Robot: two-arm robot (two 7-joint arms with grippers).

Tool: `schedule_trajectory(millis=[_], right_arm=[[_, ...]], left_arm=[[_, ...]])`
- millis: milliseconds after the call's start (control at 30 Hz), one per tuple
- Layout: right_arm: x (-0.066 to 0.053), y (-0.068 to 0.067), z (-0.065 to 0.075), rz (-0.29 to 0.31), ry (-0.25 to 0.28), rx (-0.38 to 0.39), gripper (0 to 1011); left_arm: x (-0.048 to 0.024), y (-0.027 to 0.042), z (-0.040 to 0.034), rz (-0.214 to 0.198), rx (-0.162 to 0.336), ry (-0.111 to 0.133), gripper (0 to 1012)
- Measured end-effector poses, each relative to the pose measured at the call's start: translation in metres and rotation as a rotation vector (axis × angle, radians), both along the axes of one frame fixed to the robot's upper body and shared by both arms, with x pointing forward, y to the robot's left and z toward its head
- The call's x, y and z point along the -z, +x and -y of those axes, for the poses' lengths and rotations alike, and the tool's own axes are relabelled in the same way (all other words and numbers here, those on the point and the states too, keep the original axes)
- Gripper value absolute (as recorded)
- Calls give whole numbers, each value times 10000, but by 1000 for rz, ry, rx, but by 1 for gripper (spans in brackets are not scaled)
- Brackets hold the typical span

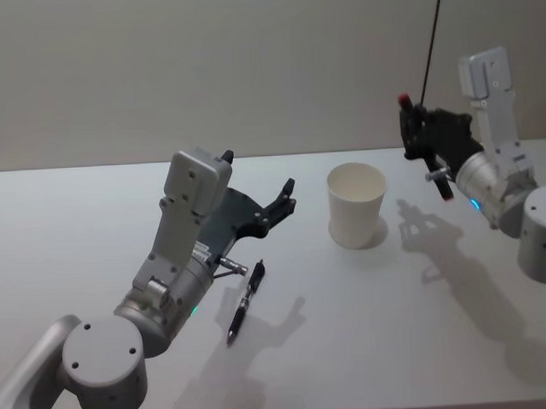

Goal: Place the pen into the pen holder.

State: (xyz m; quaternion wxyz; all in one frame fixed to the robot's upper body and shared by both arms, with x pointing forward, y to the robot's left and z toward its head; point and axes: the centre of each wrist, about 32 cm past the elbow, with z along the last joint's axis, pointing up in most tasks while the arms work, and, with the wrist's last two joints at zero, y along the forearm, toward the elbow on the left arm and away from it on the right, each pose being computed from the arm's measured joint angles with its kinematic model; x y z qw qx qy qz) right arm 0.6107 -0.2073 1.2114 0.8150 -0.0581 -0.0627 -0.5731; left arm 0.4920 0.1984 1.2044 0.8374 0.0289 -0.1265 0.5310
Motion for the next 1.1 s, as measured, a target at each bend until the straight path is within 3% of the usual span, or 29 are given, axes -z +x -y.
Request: schedule_trajectory(millis=[467, 733, 1100], right_arm=[[66, 177, -276, 210, 59, -54, 181], [152, 264, -400, 271, 90, -72, 181], [307, 338, -517, 297, 121, -82, 181]], left_arm=[[0, 0, 0, 0, 0, 0, 1003], [0, 0, 0, 0, 0, 0, 1003], [0, 0, 0, 0, 0, 0, 1003]])
